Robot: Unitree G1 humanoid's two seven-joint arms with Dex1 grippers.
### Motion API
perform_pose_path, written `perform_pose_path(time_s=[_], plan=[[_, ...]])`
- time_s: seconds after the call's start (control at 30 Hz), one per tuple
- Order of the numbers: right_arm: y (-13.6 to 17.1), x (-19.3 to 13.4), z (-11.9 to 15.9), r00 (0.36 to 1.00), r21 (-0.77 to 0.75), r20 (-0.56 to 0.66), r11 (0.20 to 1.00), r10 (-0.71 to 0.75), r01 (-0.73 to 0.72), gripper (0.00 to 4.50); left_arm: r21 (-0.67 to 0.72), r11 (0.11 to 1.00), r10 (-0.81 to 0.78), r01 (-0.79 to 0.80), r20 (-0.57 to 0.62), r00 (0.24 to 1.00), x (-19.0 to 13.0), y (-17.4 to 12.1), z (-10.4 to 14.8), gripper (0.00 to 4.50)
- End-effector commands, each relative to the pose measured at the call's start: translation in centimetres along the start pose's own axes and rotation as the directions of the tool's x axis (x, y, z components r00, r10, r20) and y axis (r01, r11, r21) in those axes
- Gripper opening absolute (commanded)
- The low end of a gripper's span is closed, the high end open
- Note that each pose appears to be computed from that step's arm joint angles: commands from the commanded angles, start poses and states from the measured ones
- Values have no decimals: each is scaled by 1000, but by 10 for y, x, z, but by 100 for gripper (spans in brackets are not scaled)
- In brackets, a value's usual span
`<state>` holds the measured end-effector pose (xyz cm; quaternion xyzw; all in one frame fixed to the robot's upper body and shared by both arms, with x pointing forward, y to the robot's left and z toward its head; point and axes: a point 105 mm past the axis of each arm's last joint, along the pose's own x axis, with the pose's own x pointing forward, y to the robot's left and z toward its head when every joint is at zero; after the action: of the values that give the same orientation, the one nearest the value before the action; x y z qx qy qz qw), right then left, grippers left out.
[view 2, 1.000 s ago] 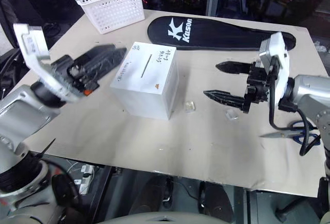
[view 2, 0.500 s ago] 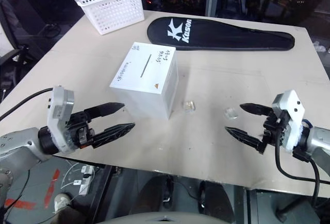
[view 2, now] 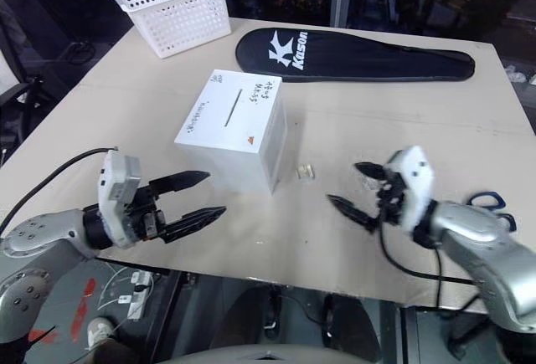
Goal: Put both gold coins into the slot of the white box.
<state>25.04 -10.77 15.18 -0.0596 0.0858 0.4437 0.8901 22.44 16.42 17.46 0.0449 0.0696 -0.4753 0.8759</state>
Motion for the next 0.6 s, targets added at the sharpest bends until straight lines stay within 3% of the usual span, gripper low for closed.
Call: perform_pose_path(time_s=[0.03, 0.2, 0.27, 0.33, 0.6], plan=[[2, 21, 2, 1000, -25, -3, 1000, -15, 15, 323, 49, 998, -34, 34, 14, 999, 3, -11, 7, 450], [-6, 56, -6, 997, 11, -43, 998, -56, 57, 323, 54, 997, -59, 60, -6, 998, 3, -22, 4, 450], [-7, 61, -2, 998, 12, -35, 998, -58, 58, 271, 59, 996, -60, 60, -4, 998, 3, -23, 5, 450], [-7, 67, -1, 997, 5, -42, 998, -59, 59, 189, 68, 995, -68, 68, -12, 998, 2, -25, 3, 450], [-13, 77, 1, 995, 9, -48, 996, -84, 85, 189, 62, 992, -105, 106, -13, 994, -7, -29, 0, 450]])
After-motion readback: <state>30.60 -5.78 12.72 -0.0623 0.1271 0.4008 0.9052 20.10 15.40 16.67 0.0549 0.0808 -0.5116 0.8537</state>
